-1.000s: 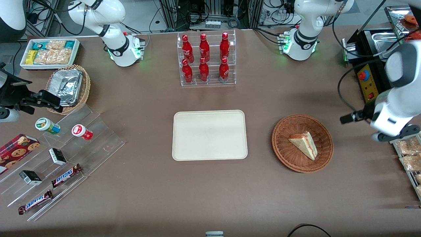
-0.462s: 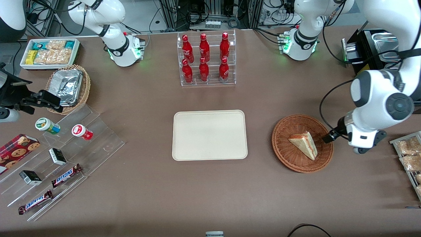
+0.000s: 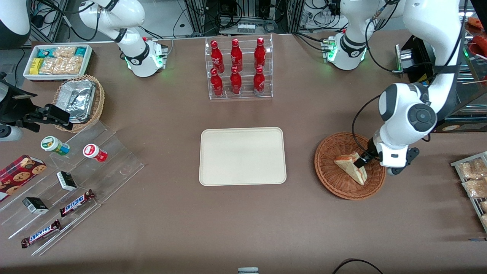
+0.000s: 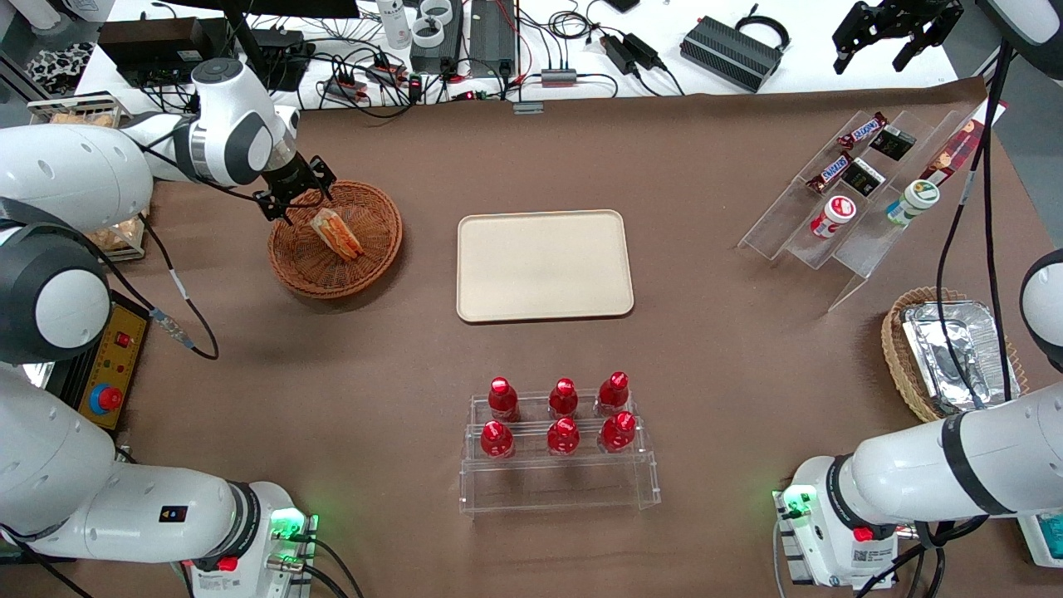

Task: Place sandwich from basket to tray
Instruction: 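Lower the left gripper and close it on the sandwich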

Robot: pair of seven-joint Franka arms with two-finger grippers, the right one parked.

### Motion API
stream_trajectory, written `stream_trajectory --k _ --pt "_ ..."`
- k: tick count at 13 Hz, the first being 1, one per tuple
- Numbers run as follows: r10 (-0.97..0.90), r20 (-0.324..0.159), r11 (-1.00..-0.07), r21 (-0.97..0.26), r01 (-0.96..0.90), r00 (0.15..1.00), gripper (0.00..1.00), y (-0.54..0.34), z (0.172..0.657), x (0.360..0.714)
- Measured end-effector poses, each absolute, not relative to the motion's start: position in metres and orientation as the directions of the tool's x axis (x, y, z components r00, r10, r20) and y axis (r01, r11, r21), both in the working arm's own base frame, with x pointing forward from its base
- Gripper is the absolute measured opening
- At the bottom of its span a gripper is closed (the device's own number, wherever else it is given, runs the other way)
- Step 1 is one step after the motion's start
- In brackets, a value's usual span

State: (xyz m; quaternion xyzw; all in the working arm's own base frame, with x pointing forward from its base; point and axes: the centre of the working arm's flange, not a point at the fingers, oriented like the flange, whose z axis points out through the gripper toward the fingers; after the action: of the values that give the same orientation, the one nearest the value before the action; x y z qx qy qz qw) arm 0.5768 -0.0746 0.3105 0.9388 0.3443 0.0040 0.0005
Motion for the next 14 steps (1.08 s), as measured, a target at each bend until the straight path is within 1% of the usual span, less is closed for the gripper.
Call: stream_trajectory --k 3,5,6,7,8,10,12,14 --pt "0.645 0.026 -0.764 0.026 0.645 0.764 1.0 -0.082 0.302 0.573" --pt "0.643 0.042 -0.766 0.046 0.642 0.765 1.0 -0.087 0.286 0.566" --pt "0.644 0.041 -0.765 0.046 0.642 0.764 1.0 -0.087 0.279 0.563" --pt "0.645 0.038 -0.764 0.043 0.644 0.763 0.96 -0.087 0.274 0.562" --pt "0.647 0.036 -0.763 0.041 0.645 0.762 0.96 -0.087 0.271 0.561" --pt "0.659 0.036 -0.752 0.043 0.657 0.752 0.76 -0.087 0.27 0.562" --pt "0.663 0.046 -0.749 0.056 0.66 0.748 0.51 -0.092 0.276 0.567" --pt "0.656 0.049 -0.755 0.059 0.653 0.754 0.31 -0.1 0.285 0.572"
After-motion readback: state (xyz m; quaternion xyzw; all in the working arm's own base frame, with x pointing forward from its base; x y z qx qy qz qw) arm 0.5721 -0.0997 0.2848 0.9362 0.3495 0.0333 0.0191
